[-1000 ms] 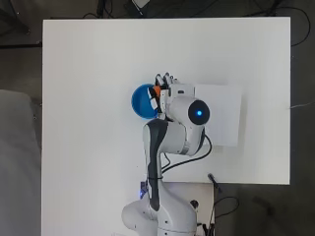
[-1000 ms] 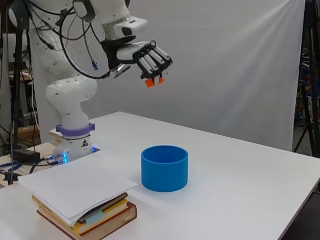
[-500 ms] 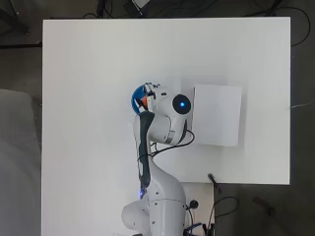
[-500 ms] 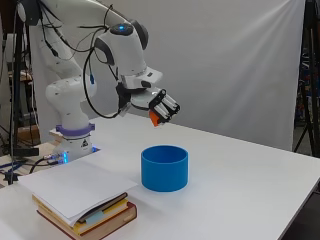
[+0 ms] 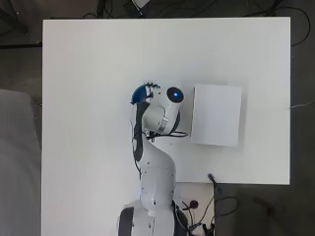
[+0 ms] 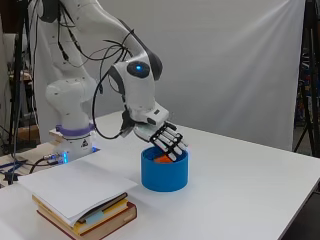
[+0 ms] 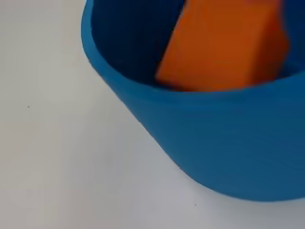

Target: Teleoperate dual arm-hand system to pick and place objects

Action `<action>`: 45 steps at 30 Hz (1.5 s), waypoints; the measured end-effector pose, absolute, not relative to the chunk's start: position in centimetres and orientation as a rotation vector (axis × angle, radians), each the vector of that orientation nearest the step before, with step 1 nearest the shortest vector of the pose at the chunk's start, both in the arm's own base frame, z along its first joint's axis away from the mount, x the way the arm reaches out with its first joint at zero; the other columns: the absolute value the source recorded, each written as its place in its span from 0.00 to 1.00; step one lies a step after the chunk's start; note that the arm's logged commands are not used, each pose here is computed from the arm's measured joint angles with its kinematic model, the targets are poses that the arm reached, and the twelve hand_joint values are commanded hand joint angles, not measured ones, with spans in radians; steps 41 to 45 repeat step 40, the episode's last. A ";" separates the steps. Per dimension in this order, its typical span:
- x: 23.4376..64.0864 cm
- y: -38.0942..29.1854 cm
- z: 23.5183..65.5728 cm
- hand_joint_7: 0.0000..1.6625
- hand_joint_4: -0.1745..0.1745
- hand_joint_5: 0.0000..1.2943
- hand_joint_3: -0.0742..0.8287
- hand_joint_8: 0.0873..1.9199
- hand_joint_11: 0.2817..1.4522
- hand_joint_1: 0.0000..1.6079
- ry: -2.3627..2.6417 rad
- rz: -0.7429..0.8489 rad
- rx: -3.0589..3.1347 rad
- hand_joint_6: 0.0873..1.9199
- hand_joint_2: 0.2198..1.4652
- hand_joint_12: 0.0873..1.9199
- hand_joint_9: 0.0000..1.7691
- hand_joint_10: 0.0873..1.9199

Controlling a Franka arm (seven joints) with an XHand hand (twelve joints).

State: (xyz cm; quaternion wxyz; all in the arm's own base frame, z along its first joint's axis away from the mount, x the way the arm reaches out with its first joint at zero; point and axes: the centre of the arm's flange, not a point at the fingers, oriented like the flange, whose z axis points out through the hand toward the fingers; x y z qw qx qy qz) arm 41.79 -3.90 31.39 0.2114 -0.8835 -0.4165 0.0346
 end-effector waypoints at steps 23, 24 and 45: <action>41.4 -1.6 63.7 0.28 0.70 0.31 0.09 0.00 0.15 0.21 -1.447 -0.373 -2.565 0.00 0.63 0.00 0.31 0.00; 41.2 -1.7 65.1 0.29 0.69 0.32 0.09 0.00 0.15 0.21 -1.462 -0.361 -2.577 0.00 0.64 0.00 0.32 0.00; 44.2 -5.5 65.4 0.25 0.63 0.27 0.09 0.00 0.14 0.24 -1.336 -0.199 -2.767 0.00 0.65 0.00 0.29 0.00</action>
